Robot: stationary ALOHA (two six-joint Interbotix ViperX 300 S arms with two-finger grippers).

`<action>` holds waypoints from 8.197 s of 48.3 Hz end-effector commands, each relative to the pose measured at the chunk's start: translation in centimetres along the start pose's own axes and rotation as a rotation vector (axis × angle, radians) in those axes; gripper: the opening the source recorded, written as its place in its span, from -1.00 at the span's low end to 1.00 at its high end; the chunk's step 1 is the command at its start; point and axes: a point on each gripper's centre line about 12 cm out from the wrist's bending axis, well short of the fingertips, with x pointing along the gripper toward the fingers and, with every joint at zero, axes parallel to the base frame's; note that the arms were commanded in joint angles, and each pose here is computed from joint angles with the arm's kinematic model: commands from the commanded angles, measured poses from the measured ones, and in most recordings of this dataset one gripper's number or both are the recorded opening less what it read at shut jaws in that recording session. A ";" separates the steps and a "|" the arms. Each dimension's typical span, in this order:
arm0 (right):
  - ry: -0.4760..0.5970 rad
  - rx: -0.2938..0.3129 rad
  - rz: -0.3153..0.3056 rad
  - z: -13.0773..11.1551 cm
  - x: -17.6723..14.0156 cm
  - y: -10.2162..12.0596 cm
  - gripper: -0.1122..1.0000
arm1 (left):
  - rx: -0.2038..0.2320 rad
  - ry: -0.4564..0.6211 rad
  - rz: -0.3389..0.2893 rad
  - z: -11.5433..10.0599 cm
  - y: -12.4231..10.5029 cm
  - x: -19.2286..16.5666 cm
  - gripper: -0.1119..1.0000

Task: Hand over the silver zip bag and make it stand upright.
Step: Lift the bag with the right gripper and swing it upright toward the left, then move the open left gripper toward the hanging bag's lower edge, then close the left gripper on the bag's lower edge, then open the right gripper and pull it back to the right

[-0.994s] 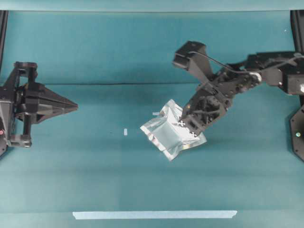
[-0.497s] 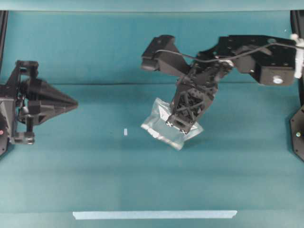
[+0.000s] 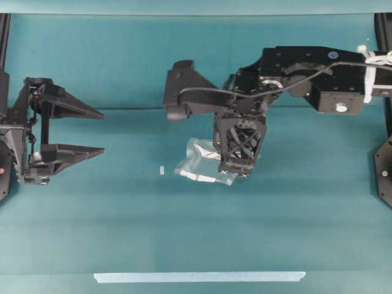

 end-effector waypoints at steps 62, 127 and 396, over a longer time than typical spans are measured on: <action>0.102 -0.239 -0.137 2.8 1.5 -0.3 -0.77 | 0.004 0.158 0.021 -6.0 0.7 3.9 0.80; 0.127 -0.179 -0.136 3.2 2.1 0.0 -0.77 | 0.003 0.153 0.017 -6.8 0.7 7.8 0.80; -0.584 0.092 -0.125 -7.6 -6.0 1.5 0.74 | 0.000 0.093 -0.005 -12.7 0.6 19.9 -0.32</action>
